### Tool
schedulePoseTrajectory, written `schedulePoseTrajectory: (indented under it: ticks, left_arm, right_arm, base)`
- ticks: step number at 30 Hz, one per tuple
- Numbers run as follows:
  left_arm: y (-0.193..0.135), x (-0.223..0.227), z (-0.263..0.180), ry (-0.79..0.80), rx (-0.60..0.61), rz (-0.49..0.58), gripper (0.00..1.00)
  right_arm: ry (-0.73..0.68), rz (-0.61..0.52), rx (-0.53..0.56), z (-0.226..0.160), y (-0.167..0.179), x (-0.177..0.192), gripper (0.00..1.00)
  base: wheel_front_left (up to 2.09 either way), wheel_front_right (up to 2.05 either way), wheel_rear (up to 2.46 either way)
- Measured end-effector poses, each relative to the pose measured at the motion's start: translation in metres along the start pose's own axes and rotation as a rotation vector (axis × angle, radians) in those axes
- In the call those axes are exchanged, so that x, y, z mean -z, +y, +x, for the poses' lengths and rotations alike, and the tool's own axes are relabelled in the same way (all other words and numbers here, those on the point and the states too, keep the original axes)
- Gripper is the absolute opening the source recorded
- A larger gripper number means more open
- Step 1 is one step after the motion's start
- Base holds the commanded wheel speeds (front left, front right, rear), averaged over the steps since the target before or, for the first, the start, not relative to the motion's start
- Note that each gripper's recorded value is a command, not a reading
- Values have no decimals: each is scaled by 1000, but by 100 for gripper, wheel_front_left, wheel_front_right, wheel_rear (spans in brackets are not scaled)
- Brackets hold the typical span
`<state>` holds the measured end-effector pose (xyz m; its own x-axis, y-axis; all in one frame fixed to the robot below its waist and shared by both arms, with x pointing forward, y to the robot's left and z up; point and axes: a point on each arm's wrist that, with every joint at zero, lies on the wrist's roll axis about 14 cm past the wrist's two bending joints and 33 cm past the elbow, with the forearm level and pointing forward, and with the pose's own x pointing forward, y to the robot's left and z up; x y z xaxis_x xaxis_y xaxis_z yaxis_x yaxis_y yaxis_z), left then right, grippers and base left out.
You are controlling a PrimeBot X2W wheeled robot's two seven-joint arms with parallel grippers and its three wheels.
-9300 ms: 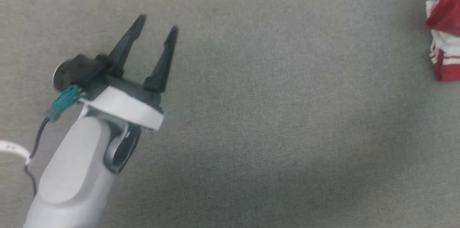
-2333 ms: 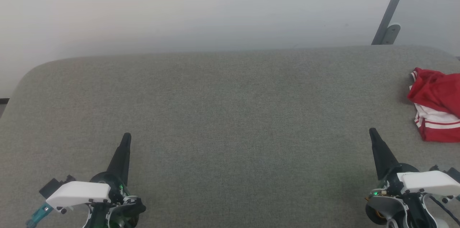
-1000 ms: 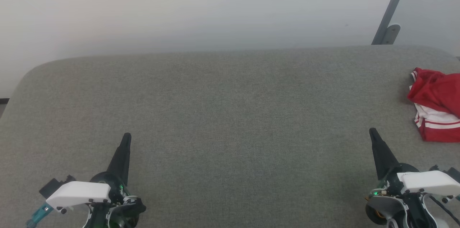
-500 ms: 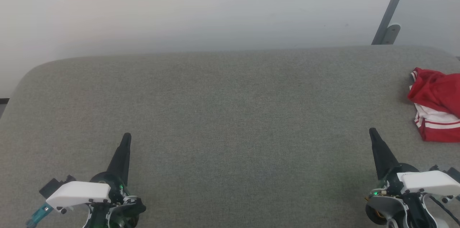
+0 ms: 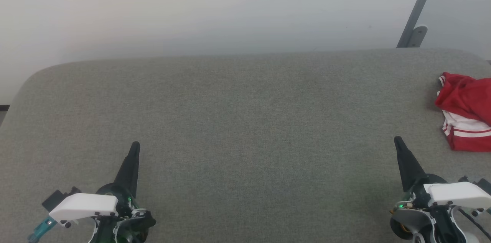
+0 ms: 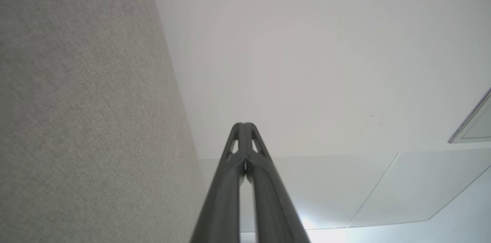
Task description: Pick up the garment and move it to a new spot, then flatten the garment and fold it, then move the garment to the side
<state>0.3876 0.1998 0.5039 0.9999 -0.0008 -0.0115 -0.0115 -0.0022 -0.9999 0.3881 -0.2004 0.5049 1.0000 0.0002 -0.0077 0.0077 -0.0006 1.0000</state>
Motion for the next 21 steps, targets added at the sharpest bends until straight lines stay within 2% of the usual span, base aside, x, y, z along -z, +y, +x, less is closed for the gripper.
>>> schedulePoseTrajectory:
  ticks: [21]
  left_arm:
    - [0, 0, 0, 0, 0, 0, 0]
  right_arm:
    - [0, 0, 0, 0, 0, 0, 0]
  base:
    - [0, 0, 0]
